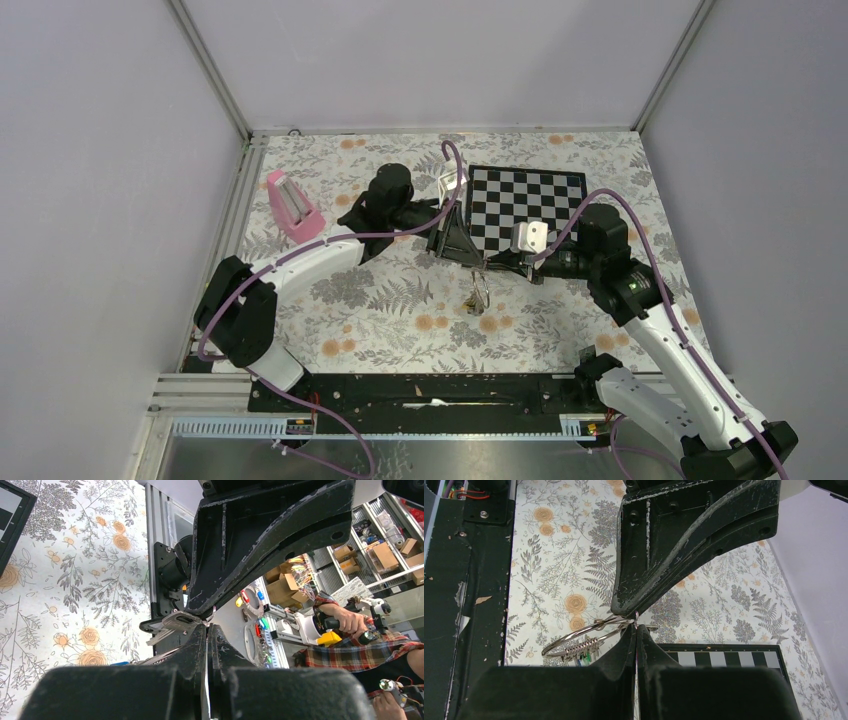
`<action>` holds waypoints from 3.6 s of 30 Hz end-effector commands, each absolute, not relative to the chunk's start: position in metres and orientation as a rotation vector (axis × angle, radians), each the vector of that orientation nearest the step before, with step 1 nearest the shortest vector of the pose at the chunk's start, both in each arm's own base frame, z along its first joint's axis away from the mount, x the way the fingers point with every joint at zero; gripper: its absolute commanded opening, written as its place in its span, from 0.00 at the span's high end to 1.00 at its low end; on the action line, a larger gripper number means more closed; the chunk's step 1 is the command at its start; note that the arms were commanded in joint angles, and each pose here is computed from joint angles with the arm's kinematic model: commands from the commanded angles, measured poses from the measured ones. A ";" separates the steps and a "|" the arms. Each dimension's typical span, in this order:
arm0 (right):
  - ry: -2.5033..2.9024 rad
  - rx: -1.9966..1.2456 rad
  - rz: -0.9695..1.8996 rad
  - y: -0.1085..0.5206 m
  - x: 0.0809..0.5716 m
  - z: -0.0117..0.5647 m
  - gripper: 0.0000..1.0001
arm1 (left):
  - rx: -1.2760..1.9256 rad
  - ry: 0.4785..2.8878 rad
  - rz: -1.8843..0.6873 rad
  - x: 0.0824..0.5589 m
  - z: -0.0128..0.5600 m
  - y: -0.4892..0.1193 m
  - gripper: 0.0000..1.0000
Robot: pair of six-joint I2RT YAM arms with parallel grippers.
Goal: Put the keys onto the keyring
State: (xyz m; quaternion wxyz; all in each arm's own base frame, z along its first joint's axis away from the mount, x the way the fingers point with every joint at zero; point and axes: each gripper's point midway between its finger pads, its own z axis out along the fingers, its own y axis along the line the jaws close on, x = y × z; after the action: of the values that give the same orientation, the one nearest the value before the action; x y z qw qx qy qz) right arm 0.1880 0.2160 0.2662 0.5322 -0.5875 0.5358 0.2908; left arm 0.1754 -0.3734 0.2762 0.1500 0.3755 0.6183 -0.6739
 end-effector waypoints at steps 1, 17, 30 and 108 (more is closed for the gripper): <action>1.222 -1.384 0.613 0.214 0.199 0.279 1.00 | 1.200 1.618 -1.895 0.160 0.306 -0.371 1.00; 1.239 -1.416 0.587 0.210 0.201 0.261 0.99 | 1.239 1.618 -1.732 0.173 0.312 -0.369 1.00; 1.255 -1.423 0.641 0.216 0.200 0.253 0.98 | 1.194 1.647 -1.729 0.179 0.313 -0.373 1.00; 1.355 -1.325 0.478 0.193 0.212 0.282 1.00 | 1.476 1.568 -1.399 0.181 0.219 -0.381 1.00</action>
State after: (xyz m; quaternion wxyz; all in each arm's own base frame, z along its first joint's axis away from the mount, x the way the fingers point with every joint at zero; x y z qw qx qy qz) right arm 0.2027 0.1971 0.2556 0.5172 -0.5742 0.5913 0.2305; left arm 0.1836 -0.3794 0.2026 0.2799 0.5202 0.6144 -0.5230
